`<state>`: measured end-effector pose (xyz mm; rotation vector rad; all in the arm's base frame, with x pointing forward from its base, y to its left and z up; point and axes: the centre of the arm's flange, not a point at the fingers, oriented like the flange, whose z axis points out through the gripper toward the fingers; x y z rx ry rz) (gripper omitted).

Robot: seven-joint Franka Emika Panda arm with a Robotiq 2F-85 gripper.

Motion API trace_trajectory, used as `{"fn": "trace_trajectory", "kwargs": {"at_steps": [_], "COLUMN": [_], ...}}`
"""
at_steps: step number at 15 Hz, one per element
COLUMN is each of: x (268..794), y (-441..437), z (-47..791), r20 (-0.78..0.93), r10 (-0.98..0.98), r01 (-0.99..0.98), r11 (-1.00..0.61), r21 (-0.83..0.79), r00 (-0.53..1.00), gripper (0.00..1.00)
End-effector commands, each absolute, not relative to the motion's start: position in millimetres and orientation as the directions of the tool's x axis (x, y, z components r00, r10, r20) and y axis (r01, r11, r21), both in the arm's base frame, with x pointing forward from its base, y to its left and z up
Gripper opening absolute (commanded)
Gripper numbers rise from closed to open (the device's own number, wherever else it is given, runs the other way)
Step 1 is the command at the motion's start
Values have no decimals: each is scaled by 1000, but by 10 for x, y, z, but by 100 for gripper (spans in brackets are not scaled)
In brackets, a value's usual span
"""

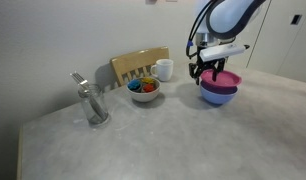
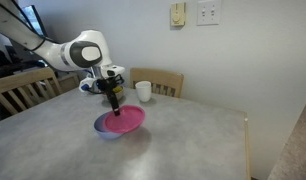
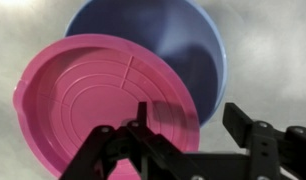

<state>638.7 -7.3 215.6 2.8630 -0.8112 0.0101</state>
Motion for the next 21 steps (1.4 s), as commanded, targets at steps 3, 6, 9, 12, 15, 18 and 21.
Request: {"fn": "trace_trajectory", "kwargs": {"at_steps": [3, 6, 9, 12, 15, 18, 21], "x": [6345, 6348, 6356, 6361, 6356, 6312, 6278], "y": [-111, -111, -107, -108, -106, -71, -36], "z": [2139, 2163, 2194, 2212, 2219, 2286, 2351], "r20": [52, 56, 62, 64, 55, 25, 5], "r10": [-501, -500, -502, -502, -505, -517, -531], "r01": [-504, -503, -505, -506, -508, -516, -528], "r11": [-854, -855, -854, -854, -852, -847, -841], "r21": [127, 127, 125, 124, 127, 127, 119], "r00": [864, 864, 863, 863, 861, 855, 847], "gripper": [33, 12, 0, 3, 3, 3, 3]}}
